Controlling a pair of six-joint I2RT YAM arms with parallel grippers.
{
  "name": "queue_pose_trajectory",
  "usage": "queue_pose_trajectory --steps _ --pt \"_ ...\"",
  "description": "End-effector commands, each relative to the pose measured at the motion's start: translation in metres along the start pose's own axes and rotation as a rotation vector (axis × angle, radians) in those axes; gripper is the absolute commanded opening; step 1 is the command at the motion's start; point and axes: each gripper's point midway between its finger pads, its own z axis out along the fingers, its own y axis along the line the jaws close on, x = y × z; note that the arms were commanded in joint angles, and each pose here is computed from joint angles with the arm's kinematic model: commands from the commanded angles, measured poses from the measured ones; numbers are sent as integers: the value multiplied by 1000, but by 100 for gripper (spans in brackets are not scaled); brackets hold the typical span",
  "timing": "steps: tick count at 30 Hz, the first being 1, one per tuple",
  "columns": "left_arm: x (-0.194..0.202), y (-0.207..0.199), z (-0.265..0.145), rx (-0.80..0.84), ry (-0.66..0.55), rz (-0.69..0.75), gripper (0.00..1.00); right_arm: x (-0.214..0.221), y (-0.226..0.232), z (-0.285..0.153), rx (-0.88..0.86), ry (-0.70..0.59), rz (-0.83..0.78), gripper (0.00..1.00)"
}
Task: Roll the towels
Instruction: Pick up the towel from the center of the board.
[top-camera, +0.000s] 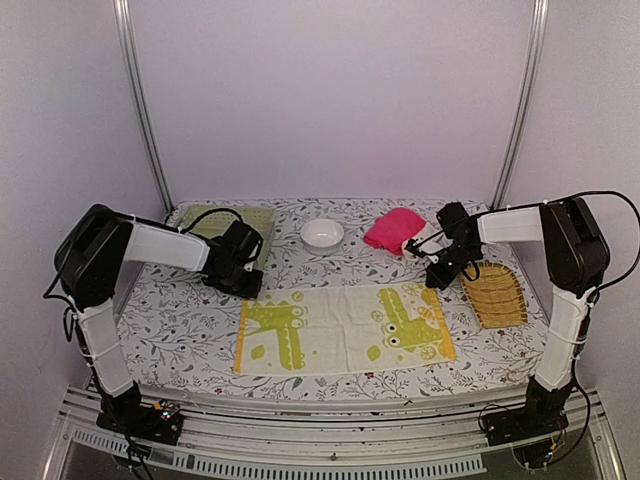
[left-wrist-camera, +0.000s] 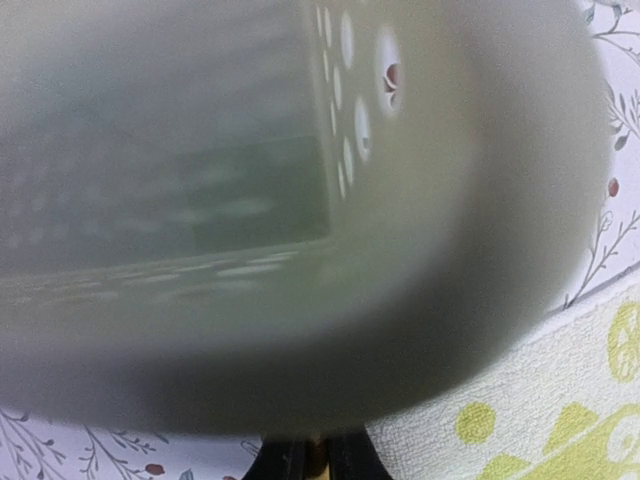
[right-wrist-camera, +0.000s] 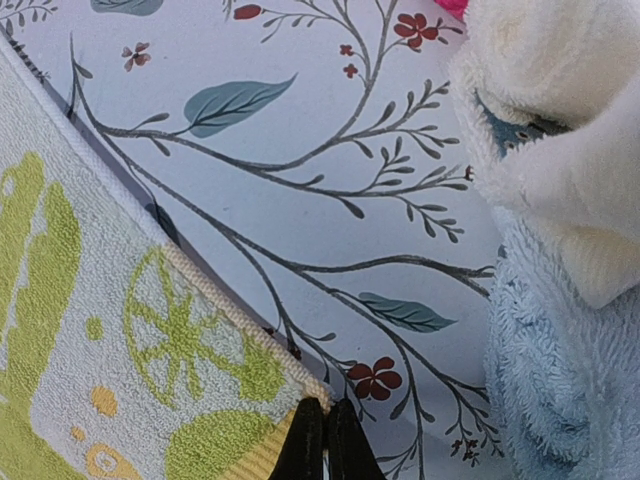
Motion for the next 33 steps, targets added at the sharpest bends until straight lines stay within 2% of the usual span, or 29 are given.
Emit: queue_pose_trajectory --steps 1,5,10,15,25,33 --pt "17 6 4 -39 53 2 2 20 2 10 -12 66 17 3" --pt "-2 4 -11 -14 -28 -13 0 12 -4 2 13 35 16 3" --pt "-30 7 -44 3 -173 -40 0 -15 -21 -30 45 -74 41 3" --pt "-39 11 -71 27 -267 -59 0 -31 -28 -53 62 -154 36 3" --pt "-34 16 -77 24 -299 -63 0 -55 -29 -82 77 -268 -10 2" --pt "-34 19 -99 53 -353 -94 0 -55 -19 -93 60 -317 -37 2"
